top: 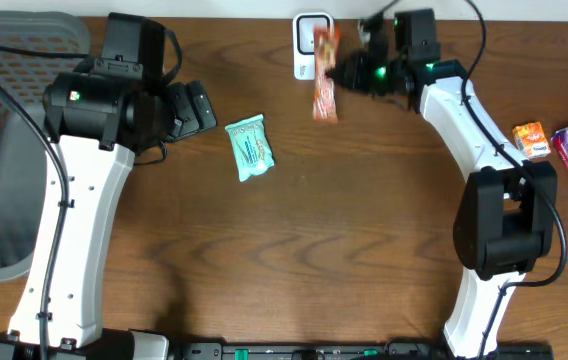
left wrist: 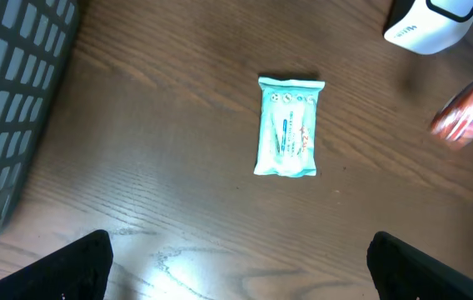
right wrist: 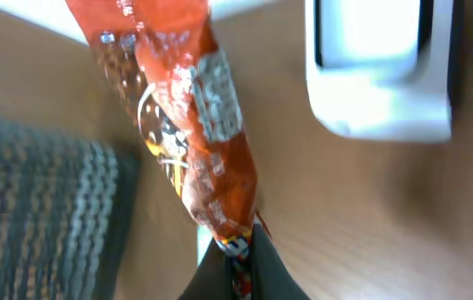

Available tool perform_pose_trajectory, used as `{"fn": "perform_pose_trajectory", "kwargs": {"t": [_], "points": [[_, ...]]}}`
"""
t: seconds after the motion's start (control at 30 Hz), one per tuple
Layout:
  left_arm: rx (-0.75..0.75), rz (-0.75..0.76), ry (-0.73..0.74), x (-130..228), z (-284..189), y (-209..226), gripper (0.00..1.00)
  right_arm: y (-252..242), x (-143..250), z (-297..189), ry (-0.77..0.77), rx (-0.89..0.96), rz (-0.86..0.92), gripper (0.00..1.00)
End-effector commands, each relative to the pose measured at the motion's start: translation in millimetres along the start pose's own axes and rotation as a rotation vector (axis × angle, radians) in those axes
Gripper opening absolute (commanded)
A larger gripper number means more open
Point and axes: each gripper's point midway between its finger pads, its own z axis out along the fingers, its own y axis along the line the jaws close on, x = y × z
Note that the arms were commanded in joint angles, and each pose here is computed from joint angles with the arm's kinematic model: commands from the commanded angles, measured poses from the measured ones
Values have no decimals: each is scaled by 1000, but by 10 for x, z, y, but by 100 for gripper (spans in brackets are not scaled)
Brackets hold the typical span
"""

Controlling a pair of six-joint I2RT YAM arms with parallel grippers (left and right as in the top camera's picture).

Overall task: Scan the item barcode
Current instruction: 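Hold the bar's barcode over the scanner window, then carry the bar to the right table edge and release it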

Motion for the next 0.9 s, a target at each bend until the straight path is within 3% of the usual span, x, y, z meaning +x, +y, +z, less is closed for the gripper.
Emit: {"fn": "perform_pose_trajectory", "kwargs": {"t": [0.0, 0.13, 0.3, 0.47, 0.6, 0.7, 0.87], "points": [[-18, 3, -3, -21, 20, 33, 98, 120, -366, -13, -144, -9, 58, 1], [-18, 3, -3, -21, 20, 33, 98, 7, -802, -6, -408, 107, 138, 1], [-18, 3, -3, -21, 20, 33, 98, -63, -951, 105, -527, 102, 198, 1], [-18, 3, -3, -21, 20, 33, 98, -252, -891, 331, -527, 56, 300, 1], [-18, 3, -3, -21, 20, 34, 98, -345, -898, 324, -506, 72, 196, 1], [-18, 3, -3, -21, 20, 33, 98, -297, -1037, 102, -485, 46, 81, 1], [-18, 3, -3, -21, 20, 33, 98, -384, -1265, -633, -449, 48, 105, 1]]}}
